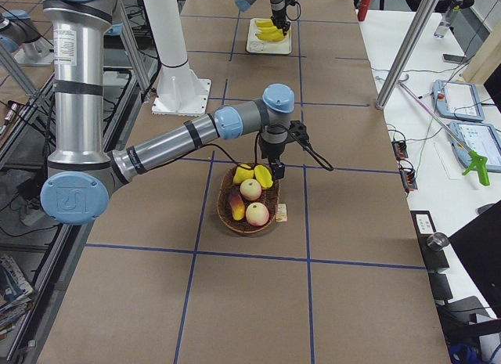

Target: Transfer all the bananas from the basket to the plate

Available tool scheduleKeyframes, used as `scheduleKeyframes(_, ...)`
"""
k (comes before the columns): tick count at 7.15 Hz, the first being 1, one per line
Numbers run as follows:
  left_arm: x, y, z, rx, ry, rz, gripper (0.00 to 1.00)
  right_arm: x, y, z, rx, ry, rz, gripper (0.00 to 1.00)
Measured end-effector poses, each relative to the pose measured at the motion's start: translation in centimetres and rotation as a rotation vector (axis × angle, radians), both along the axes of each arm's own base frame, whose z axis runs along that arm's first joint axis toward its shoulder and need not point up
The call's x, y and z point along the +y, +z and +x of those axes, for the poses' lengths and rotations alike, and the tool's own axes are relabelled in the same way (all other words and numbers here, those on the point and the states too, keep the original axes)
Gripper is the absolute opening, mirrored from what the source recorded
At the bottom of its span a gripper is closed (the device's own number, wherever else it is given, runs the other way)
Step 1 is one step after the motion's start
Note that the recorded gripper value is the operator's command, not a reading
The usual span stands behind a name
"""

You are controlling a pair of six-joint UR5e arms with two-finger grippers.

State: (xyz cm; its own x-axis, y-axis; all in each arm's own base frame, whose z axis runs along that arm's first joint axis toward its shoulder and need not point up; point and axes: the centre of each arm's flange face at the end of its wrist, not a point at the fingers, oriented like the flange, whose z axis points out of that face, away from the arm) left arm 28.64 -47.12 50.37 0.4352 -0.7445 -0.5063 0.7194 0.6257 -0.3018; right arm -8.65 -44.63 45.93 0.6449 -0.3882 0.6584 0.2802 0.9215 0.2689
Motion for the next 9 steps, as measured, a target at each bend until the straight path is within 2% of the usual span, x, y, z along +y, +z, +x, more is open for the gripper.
scheduleKeyframes(1, -0.6, 1.1, -0.2, -0.002, -0.018, -0.009, 0.09, 0.0, -0.1, 0.0, 0.0, 0.0, 0.001, 1.0)
scheduleKeyframes(2, -1.5, 2.0, -0.3, -0.004, -0.034, -0.014, 0.5, 0.0, -0.1, 0.0, 0.0, 0.001, 0.001, 1.0)
scheduleKeyframes(3, -2.5, 2.6, -0.4, -0.008, -0.046, -0.017, 0.99, 0.1, -0.1, 0.0, -0.001, 0.001, 0.001, 1.0)
scheduleKeyframes(5, -3.8, 3.3, -1.1, -0.025, -0.052, -0.004, 1.0, 0.1, -0.1, 0.0, -0.003, 0.0, 0.0, 1.0)
scheduleKeyframes(6, -4.3, 3.2, -2.0, -0.04, -0.025, 0.031, 1.0, 0.1, -0.1, 0.0, -0.004, 0.0, 0.0, 1.0)
scheduleKeyframes(8, -5.3, 2.7, -5.5, -0.056, 0.079, 0.113, 1.0, 0.0, 0.0, 0.2, -0.003, 0.003, -0.002, 1.0)
scheduleKeyframes(9, -6.1, 2.4, -8.8, -0.036, 0.17, 0.156, 1.0, 0.0, 0.1, 0.5, -0.002, 0.008, -0.005, 1.0)
